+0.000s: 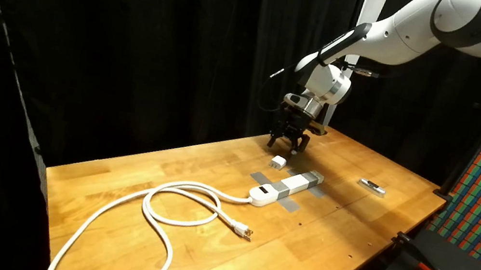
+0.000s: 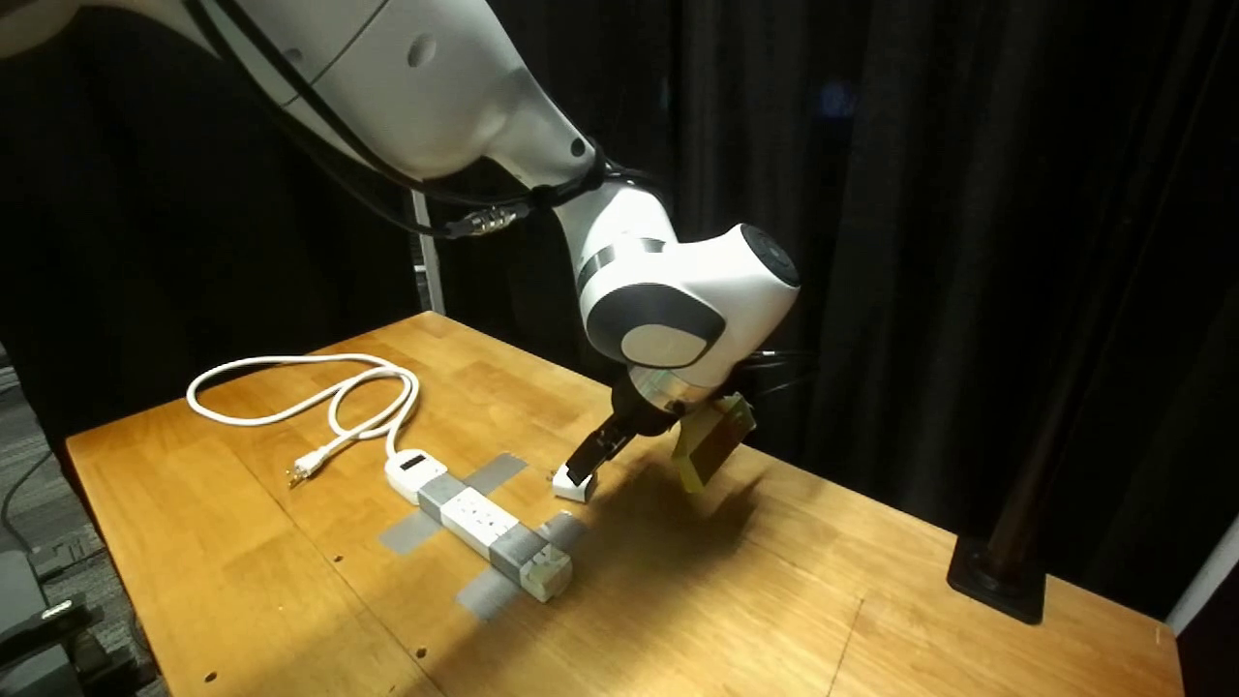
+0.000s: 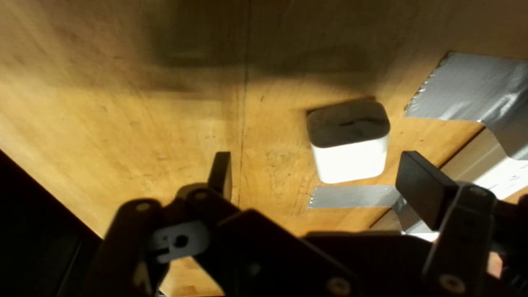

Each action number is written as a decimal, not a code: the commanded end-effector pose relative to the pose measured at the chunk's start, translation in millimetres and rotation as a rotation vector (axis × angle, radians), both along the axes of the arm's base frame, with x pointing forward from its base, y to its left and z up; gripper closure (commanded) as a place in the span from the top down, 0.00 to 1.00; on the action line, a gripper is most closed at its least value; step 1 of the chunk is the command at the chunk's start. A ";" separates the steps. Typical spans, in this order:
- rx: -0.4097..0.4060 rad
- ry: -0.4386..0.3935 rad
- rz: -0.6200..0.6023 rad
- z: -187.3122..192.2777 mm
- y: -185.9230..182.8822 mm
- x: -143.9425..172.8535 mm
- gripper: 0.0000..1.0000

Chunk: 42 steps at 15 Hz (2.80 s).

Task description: Put the white charging adaptor on the extension cable

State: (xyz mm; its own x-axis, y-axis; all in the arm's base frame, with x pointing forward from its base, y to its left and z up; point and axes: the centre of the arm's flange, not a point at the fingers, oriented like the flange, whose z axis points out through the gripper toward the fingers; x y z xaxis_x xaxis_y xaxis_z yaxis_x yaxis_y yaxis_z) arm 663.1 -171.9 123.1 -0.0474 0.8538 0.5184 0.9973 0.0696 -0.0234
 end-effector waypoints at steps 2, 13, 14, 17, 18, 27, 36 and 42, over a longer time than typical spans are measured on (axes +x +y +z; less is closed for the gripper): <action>0.030 -0.049 0.013 -12.2 3.6 -7.3 1.00; 0.033 -0.065 0.034 -23.8 6.4 -17.7 0.35; 0.034 -0.061 0.036 -24.1 6.1 -17.9 0.27; 0.014 -0.029 0.037 -26.4 2.9 -16.8 0.23; -0.012 -0.020 0.040 -22.1 0.5 -15.0 0.23; -0.338 0.115 0.142 63.1 12.6 -21.2 0.23; -0.538 -0.051 0.153 112.1 81.3 -66.1 0.23; -0.738 -0.183 0.114 102.1 128.6 -116.8 0.23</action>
State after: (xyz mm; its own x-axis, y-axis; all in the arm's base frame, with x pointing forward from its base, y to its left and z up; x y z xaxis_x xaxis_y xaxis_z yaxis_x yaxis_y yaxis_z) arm 592.6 -67.4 214.7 -0.2157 0.9703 -0.1095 0.9755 0.2191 0.0199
